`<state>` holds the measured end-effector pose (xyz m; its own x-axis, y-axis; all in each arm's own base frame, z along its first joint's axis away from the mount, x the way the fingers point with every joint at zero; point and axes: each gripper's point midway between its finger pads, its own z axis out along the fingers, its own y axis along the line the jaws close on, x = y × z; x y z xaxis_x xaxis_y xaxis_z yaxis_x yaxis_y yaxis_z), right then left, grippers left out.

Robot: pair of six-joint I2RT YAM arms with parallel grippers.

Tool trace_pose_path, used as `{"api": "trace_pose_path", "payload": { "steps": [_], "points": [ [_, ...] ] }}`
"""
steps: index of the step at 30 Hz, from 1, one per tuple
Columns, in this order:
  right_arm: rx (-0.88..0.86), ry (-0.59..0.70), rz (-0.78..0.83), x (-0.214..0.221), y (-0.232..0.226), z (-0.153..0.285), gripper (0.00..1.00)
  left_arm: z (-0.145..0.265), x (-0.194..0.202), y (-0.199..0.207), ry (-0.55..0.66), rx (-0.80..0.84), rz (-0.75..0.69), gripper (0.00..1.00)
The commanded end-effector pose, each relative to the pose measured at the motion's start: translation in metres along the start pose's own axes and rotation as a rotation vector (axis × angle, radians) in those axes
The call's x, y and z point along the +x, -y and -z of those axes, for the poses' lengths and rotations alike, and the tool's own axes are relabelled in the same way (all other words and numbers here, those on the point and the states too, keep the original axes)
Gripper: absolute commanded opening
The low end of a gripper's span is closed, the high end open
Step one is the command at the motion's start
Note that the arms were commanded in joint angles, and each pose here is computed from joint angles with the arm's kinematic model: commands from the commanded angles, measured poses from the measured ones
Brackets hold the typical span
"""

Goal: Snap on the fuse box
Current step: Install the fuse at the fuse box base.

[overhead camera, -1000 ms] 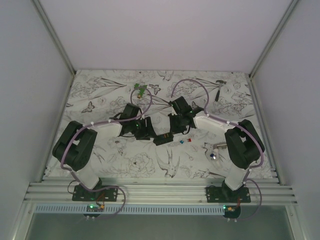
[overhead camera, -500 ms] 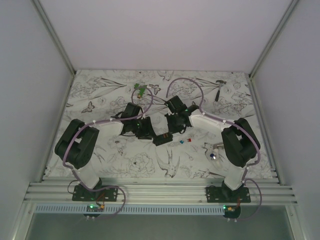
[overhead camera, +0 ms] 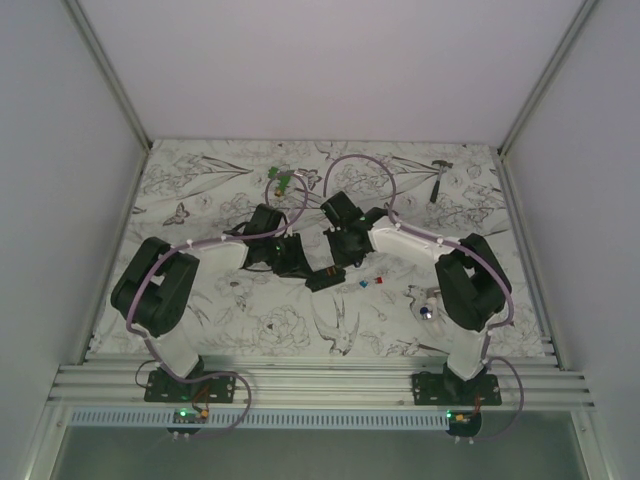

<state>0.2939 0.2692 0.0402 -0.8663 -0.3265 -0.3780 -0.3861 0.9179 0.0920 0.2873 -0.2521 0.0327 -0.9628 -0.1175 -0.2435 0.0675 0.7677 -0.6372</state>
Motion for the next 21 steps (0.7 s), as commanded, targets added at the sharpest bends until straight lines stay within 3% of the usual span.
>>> {"api": "trace_pose_path", "payload": {
  "steps": [1, 8, 21],
  "points": [
    [0.211, -0.297, 0.071, 0.089, 0.049, -0.040, 0.00, -0.005, 0.014, -0.029, -0.041, -0.112, 0.017, 0.27],
    [0.252, -0.360, 0.096, 0.111, 0.059, -0.049, 0.00, -0.005, 0.014, -0.035, -0.041, -0.131, 0.020, 0.24],
    [0.192, -0.384, 0.178, 0.120, 0.023, -0.066, 0.00, -0.007, 0.015, -0.035, -0.045, -0.133, 0.024, 0.20]
  ]
}}
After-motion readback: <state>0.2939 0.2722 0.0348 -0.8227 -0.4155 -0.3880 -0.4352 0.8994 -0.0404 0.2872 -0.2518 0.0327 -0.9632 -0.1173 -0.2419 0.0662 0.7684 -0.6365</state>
